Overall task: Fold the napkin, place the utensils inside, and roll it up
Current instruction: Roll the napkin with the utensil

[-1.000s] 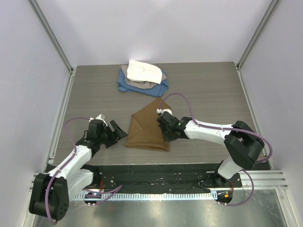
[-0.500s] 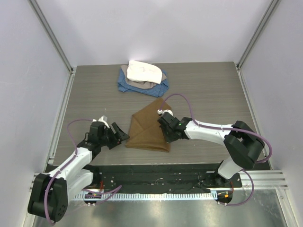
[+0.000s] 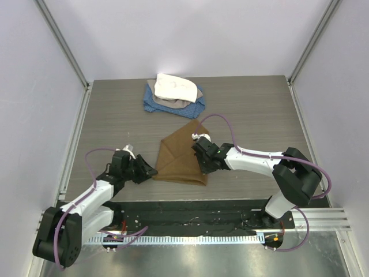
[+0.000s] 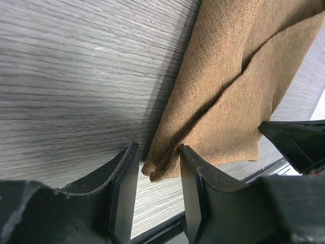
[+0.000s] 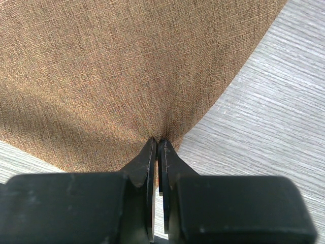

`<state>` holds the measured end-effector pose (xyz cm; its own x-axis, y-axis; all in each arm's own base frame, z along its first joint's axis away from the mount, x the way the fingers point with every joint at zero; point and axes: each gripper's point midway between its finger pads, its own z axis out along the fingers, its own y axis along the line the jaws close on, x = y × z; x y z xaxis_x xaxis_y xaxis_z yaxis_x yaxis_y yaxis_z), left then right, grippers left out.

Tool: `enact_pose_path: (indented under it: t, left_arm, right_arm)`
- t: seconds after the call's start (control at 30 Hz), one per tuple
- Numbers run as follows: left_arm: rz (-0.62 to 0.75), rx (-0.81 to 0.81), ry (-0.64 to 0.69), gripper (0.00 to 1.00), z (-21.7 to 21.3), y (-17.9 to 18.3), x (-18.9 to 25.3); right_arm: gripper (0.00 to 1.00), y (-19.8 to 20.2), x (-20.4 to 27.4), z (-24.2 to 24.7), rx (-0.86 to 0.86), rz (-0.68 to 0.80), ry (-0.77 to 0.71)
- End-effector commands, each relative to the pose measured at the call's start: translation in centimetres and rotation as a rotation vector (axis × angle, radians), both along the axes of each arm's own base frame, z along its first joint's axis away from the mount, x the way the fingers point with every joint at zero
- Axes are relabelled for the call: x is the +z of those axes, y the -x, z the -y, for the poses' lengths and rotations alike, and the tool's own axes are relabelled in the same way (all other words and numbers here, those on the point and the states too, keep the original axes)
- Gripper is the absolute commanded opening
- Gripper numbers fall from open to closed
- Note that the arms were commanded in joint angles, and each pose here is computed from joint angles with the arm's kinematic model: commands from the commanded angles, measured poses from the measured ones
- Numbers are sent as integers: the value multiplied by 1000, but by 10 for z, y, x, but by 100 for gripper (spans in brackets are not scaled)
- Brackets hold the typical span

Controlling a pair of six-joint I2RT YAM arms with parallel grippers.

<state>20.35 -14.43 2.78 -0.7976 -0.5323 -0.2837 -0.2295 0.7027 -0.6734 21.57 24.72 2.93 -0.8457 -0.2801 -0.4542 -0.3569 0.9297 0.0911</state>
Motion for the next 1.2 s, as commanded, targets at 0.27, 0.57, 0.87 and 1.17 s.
enact_pose_path:
  t: [0.27,0.57,0.87,1.17]
  left_arm:
    - [-19,-23,23,30,9,3,-6]
    - [-1,-47,40,0,17,-9,10]
    - [-41,-121,25,0,22,-13,33]
    - [-81,-153,104,0,25,-21,45]
  right_arm:
    - [9,-8,9,-2,-20,38,-21]
    - [47,-26,55,-5,6,180,-52]
    - [73,-19,119,-64,257,532,-82]
    - [76,10,112,-147,406,709,-72]
